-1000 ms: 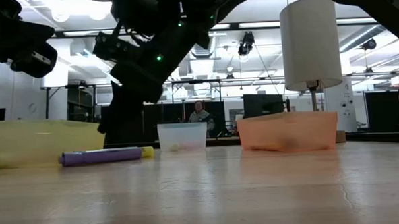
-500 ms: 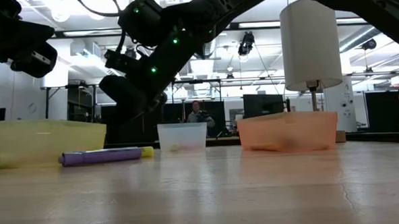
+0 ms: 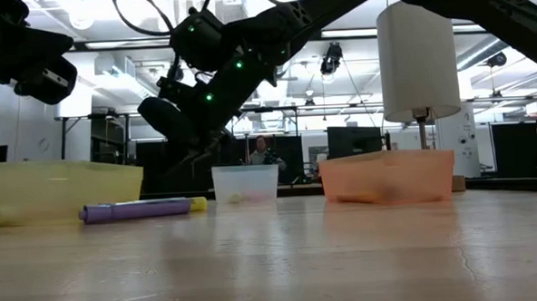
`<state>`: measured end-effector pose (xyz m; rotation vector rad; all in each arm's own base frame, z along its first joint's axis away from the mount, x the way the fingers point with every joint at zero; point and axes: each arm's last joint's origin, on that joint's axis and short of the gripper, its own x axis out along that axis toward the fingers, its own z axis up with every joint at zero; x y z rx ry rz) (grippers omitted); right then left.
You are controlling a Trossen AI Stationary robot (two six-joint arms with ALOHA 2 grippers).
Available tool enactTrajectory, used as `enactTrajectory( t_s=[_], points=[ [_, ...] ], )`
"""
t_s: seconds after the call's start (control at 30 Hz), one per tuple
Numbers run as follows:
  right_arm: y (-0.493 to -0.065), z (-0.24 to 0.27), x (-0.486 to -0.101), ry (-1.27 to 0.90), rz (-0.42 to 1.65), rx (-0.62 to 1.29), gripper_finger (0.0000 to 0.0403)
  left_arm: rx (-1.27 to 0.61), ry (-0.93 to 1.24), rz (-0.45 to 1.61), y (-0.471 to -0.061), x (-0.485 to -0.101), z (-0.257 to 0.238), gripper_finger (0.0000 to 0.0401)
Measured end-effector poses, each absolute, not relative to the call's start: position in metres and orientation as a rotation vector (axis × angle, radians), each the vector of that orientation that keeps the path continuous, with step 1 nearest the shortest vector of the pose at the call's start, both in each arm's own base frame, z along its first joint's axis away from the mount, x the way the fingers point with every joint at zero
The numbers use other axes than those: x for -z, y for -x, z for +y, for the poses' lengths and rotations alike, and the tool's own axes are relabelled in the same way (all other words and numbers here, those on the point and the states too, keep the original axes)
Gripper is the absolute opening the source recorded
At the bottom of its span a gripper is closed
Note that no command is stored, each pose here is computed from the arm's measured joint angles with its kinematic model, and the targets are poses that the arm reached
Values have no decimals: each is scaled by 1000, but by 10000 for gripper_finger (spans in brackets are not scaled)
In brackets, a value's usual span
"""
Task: Pick & Place Markers
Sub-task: Adjust the highlighters
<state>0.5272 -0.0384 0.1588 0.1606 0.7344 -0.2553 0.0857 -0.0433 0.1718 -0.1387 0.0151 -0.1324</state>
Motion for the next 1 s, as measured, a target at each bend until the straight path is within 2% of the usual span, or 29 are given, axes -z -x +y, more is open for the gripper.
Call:
enactTrajectory(
  t_s=[0.23,0.57,0.8,0.93,1.0],
  points=[
    [-530,-37,-132,-243,777,273,12,133,139,15,-86,-172,-43,0],
    [-525,-32,-121,-254,883,279,12,132,139,15,-86,-172,-43,0],
    [-523,-14,-128,-228,958,268,12,133,139,15,-86,-172,-43,0],
    [-525,-3,-146,-59,964,350,12,133,139,16,-86,-172,-43,0],
    [-527,5,-160,33,953,331,12,133,138,15,-86,-172,-43,0]
  ],
)
